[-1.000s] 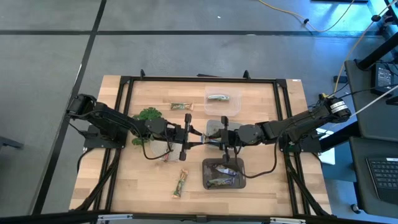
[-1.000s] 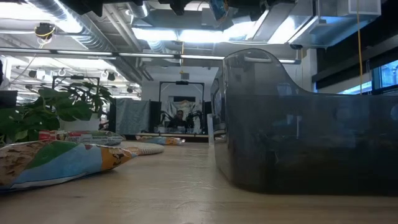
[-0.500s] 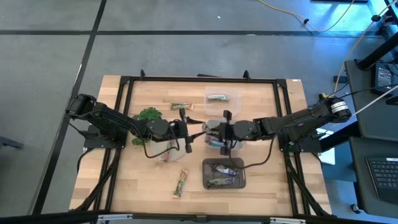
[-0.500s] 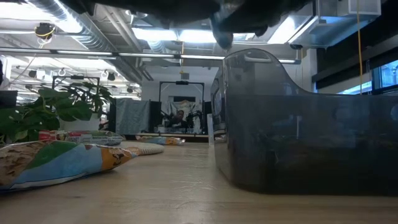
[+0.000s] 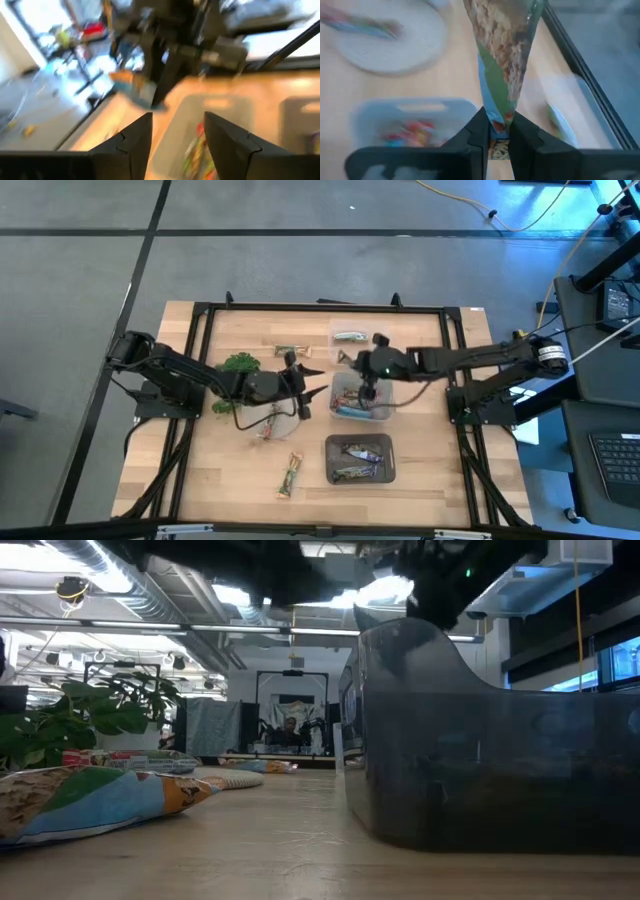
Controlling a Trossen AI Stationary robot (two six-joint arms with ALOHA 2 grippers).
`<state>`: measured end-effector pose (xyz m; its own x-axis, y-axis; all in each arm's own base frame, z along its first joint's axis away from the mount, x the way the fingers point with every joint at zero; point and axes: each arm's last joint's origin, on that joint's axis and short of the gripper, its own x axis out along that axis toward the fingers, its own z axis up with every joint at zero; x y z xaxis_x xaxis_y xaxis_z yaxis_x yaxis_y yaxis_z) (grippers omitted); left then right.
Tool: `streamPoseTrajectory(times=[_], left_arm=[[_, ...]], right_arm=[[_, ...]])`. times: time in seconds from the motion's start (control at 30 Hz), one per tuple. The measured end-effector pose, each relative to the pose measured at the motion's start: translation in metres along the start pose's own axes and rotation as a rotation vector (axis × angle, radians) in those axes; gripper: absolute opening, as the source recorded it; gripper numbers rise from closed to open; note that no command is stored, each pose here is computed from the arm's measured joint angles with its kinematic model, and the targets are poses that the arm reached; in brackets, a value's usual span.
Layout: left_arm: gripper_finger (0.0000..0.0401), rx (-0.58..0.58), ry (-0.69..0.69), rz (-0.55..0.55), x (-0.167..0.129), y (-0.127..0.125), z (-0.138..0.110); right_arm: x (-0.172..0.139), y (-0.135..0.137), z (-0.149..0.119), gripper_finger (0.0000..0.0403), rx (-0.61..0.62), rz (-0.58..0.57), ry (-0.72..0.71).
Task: Pick and place Granola Bars by type
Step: Put the yellow granola bar into the transparent bin
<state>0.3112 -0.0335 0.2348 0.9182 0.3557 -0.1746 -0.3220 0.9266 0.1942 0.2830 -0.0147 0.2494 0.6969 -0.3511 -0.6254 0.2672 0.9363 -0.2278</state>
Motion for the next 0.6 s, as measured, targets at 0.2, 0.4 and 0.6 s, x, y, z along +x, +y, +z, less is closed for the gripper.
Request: streamPoseTrajectory(times=[0.2, 0.4, 0.6], left_arm=[[0.0169, -0.061, 0.171, 0.051, 0.011, 0.026, -0.02], [0.0169, -0.202, 0.267, 0.028, 0.026, 0.073, -0.034], [0.0169, -0.292, 0.323, -0.006, 0.031, 0.108, -0.045]], right_arm=[[0.011, -0.043, -0.013, 0.0056, 0.061, -0.106, 0.129], [0.02, -0.079, -0.02, 0.0057, 0.144, -0.043, 0.157], [0.025, -0.096, -0.026, 0.0057, 0.18, -0.052, 0.173]])
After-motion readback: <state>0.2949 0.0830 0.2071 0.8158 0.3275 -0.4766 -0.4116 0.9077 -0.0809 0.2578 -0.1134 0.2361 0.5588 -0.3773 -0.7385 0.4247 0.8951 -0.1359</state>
